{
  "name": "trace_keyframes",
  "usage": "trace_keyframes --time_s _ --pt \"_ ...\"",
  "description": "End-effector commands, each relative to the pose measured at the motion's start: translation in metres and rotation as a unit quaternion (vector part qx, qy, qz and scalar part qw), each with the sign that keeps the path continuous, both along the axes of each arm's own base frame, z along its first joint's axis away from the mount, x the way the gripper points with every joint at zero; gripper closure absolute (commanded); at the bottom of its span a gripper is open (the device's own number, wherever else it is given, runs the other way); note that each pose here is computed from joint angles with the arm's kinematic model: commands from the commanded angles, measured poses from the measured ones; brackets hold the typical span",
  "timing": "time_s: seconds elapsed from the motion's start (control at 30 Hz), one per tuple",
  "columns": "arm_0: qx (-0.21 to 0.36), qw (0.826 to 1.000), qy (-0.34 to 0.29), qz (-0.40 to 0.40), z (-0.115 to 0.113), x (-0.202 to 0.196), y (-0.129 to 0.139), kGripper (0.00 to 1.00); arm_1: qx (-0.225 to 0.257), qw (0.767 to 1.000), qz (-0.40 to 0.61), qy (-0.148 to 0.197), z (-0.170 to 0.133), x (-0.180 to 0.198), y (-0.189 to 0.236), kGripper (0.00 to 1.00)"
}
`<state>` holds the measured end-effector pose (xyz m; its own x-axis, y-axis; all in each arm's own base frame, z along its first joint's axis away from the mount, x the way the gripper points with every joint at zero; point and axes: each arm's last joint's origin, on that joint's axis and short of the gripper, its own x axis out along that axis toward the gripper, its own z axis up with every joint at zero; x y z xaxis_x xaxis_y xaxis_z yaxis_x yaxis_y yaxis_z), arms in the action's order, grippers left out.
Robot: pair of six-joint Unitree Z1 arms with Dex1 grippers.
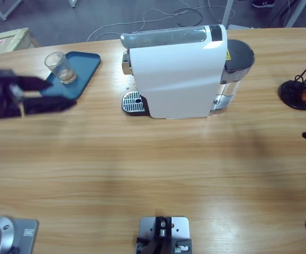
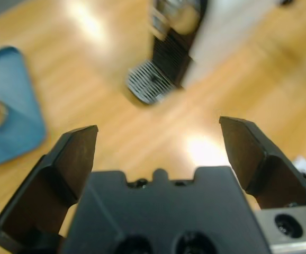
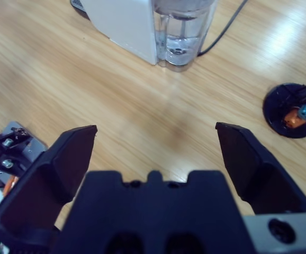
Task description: Pour coffee
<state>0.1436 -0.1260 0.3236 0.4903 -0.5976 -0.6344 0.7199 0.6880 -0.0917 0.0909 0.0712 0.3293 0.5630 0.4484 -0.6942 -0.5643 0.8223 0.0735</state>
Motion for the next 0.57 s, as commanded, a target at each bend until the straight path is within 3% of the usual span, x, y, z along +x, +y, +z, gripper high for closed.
trace_keyframes --time_s 0.03,0.57 --pt "-0.013 0.999 0.01 0.029 -0.004 -0.045 0.03 0.009 -0.031 0.999 -0.014 -0.018 0.001 -0.008 -0.01 0.0" --pt "-0.024 0.999 -0.001 0.034 -0.006 -0.055 0.039 0.009 -0.03 0.999 -0.021 -0.037 0.003 -0.018 -0.02 0.0"
